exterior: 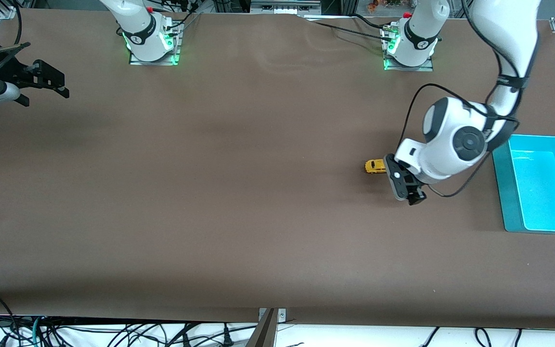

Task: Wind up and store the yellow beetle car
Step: 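Lower the left gripper and grasp the yellow car, then lift the car with the left gripper and carry it over the turquoise bin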

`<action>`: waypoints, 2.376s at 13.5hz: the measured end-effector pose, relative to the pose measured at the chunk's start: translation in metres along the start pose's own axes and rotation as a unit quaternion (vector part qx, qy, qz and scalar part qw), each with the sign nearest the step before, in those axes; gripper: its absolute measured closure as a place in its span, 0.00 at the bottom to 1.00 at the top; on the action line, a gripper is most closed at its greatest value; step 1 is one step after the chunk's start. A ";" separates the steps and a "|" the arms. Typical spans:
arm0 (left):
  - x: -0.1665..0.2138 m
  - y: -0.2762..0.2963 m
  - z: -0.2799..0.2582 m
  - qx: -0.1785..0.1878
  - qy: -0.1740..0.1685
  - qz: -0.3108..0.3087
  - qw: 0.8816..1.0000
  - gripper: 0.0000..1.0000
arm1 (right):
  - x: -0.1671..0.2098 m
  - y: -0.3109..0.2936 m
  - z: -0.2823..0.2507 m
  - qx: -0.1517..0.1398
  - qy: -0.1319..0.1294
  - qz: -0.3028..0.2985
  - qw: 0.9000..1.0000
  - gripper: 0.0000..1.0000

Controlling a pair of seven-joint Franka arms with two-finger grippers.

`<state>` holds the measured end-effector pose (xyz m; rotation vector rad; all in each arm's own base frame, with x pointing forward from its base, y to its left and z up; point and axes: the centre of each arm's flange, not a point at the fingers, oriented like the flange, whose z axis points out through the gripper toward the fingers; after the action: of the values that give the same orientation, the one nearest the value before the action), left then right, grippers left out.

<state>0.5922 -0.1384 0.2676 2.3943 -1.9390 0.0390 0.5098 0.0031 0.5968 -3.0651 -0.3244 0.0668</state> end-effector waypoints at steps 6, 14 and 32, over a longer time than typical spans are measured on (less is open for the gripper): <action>0.033 0.049 0.030 0.043 -0.015 0.118 0.992 0.00 | 0.000 0.000 0.000 0.000 0.000 0.000 1.000 0.00; 0.009 0.091 0.070 0.044 -0.007 0.122 0.992 0.00 | 0.000 0.000 0.002 0.001 -0.002 0.000 1.000 0.00; -0.022 0.084 0.058 0.065 -0.010 0.099 0.993 0.59 | 0.000 0.000 0.006 0.001 -0.006 0.000 1.000 0.00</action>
<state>0.5041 -0.1382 0.2107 2.2743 -2.2430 0.1571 0.5092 0.0031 0.5907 -3.0631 -0.3236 0.0858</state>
